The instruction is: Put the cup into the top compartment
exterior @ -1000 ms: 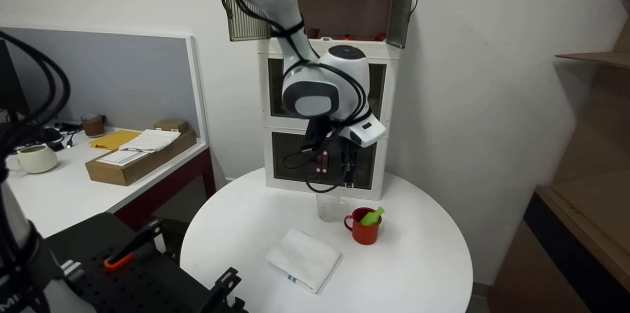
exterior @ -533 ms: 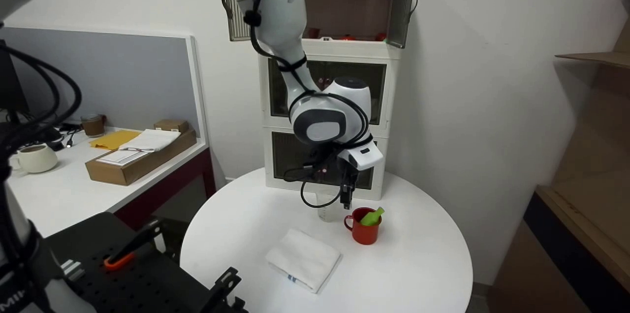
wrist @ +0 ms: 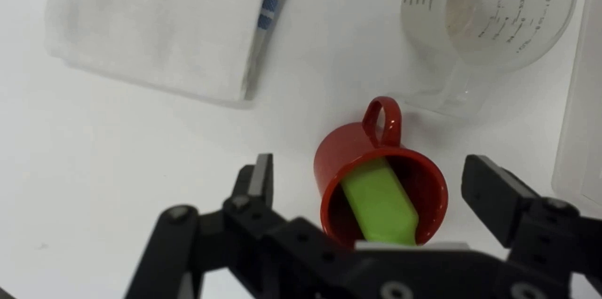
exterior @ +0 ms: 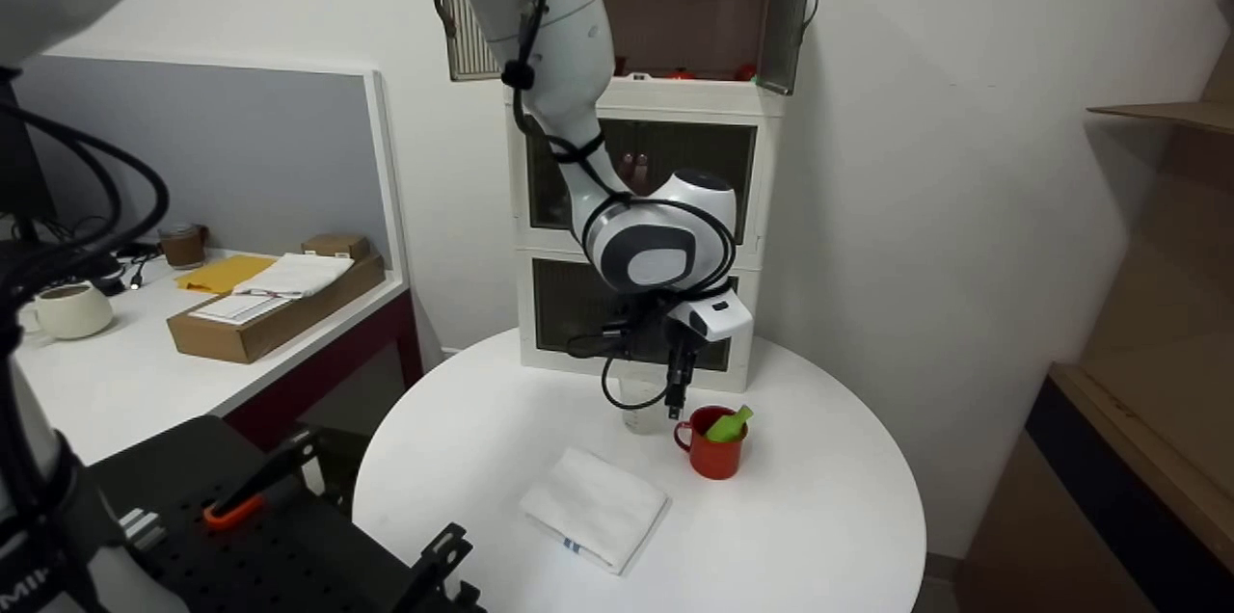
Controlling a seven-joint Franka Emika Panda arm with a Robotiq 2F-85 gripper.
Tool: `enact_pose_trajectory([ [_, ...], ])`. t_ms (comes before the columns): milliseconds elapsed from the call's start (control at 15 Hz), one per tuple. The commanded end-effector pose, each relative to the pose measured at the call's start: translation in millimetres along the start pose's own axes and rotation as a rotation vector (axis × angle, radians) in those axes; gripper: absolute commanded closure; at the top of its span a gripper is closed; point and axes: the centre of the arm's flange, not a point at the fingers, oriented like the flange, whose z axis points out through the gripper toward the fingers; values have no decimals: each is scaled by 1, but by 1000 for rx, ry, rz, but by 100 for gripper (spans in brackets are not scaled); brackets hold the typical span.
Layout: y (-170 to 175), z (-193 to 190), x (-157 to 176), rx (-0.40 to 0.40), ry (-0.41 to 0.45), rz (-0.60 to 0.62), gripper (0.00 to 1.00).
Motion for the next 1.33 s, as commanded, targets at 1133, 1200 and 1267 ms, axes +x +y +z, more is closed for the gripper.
enact_pose_trajectory([
  [1133,-49,84,4,-55,77,-39,10],
  [1200,-50,86,4,-57,78,-40,16],
  [1267,-50,88,5,-60,81,-39,20],
])
